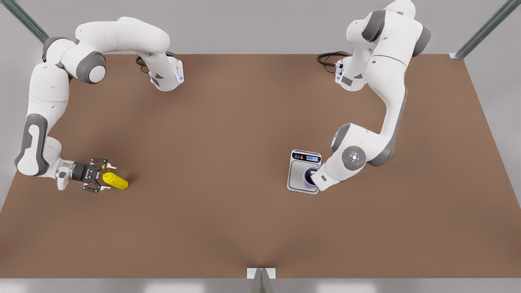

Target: Move cup to the weight, pick up sauce bottle, pour sauce

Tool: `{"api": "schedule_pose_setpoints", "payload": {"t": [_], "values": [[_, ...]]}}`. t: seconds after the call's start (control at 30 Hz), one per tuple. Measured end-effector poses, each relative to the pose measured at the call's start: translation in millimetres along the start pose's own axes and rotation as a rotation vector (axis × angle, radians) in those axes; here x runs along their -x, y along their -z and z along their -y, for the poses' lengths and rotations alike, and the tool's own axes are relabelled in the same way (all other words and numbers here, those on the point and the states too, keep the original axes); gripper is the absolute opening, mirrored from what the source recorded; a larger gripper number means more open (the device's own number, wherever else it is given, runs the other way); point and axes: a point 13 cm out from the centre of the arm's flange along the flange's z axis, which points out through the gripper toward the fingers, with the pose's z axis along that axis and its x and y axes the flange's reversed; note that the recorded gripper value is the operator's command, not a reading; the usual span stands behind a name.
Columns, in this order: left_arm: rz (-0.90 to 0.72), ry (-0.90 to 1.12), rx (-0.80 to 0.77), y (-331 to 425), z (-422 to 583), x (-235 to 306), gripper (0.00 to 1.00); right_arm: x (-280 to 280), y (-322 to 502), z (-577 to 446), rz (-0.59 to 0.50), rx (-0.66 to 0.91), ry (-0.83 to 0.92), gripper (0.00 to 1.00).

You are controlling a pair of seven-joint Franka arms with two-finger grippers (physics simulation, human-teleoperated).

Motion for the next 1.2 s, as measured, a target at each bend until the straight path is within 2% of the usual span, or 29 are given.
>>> {"api": "schedule_pose_setpoints", "payload": {"t": [0.57,0.6,0.63,0.67,0.7,0.73,0.8,0.83,0.93,1.07,1.13,1.2], "values": [[-0.102,0.165,-0.009,-61,27,-24,0.21,6,-27,9,0.024,0.000,0.114,1.00],[-0.102,0.173,-0.009,-62,27,-24,0.35,7,-28,10,0.023,0.002,0.119,1.00],[-0.102,0.180,-0.011,-63,27,-24,0.55,7,-29,10,0.023,0.001,0.122,1.00],[-0.101,0.187,-0.016,-63,27,-23,0.81,7,-30,10,0.023,0.000,0.126,0.97],[-0.101,0.194,-0.025,-62,27,-22,1.00,8,-30,11,0.023,-0.001,0.130,0.90],[-0.102,0.199,-0.039,-62,28,-21,1.00,8,-31,11,0.023,0.000,0.134,0.75],[-0.101,0.203,-0.053,-60,29,-20,1.00,9,-33,11,0.022,0.002,0.141,0.61],[-0.100,0.205,-0.066,-54,29,-20,1.00,9,-34,11,0.022,0.003,0.144,0.58],[-0.084,0.202,-0.081,-11,27,-21,1.00,10,-35,12,0.021,0.003,0.152,0.53],[0.054,0.269,-0.070,161,-28,17,1.00,12,-34,12,0.021,0.004,0.163,0.53],[0.027,0.335,-0.024,199,-85,3,1.00,16,-36,13,0.020,0.008,0.171,0.53],[-0.043,0.310,0.130,213,-105,-52,1.00,22,-40,14,0.019,0.015,0.181,0.53]]}}
